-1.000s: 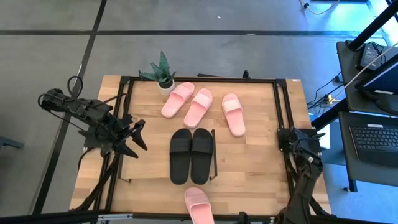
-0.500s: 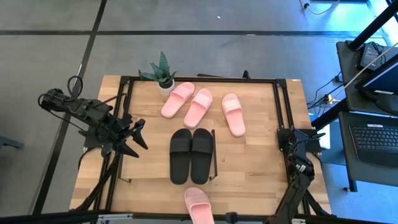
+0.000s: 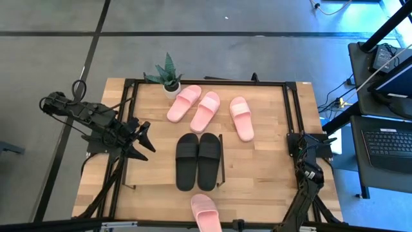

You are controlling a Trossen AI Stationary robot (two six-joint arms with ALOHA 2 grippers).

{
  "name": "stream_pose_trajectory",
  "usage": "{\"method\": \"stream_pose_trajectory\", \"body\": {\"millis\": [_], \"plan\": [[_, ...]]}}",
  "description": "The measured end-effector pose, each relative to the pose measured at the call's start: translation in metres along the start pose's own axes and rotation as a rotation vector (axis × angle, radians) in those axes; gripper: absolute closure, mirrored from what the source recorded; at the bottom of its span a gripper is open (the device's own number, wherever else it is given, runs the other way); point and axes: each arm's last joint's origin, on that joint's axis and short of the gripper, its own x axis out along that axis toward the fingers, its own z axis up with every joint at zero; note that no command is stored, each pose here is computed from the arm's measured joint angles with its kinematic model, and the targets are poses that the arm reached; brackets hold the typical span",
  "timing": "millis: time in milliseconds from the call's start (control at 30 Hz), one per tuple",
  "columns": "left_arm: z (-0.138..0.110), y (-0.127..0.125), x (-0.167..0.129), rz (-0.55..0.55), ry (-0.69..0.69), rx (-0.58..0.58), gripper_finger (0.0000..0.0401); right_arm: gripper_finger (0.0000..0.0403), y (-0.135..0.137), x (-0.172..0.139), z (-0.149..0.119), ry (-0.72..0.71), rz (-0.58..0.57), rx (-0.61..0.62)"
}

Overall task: Pick and place slides into the shelf
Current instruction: Put the pink slide under the shelf

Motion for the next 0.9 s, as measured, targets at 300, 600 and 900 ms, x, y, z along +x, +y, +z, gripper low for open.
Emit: {"method": "stream_pose_trajectory", "body": {"millis": [300, 600, 900], "plan": [[0.0, 0.0, 0.0, 0.001, 0.0, 0.0, 0.0201, 0.0256, 0.0028, 0.0003, 0.0003, 0.044, 0.072, 0.057], [-0.0001, 0.0001, 0.0, 0.001, 0.0, -0.001, 0.0201, 0.022, 0.0037, 0.001, 0.0017, 0.048, 0.097, 0.038], [0.0001, 0.0004, 0.0, 0.013, -0.006, -0.002, 0.0201, 0.0104, 0.0081, -0.0031, -0.0003, 0.039, 0.115, 0.01]]}}
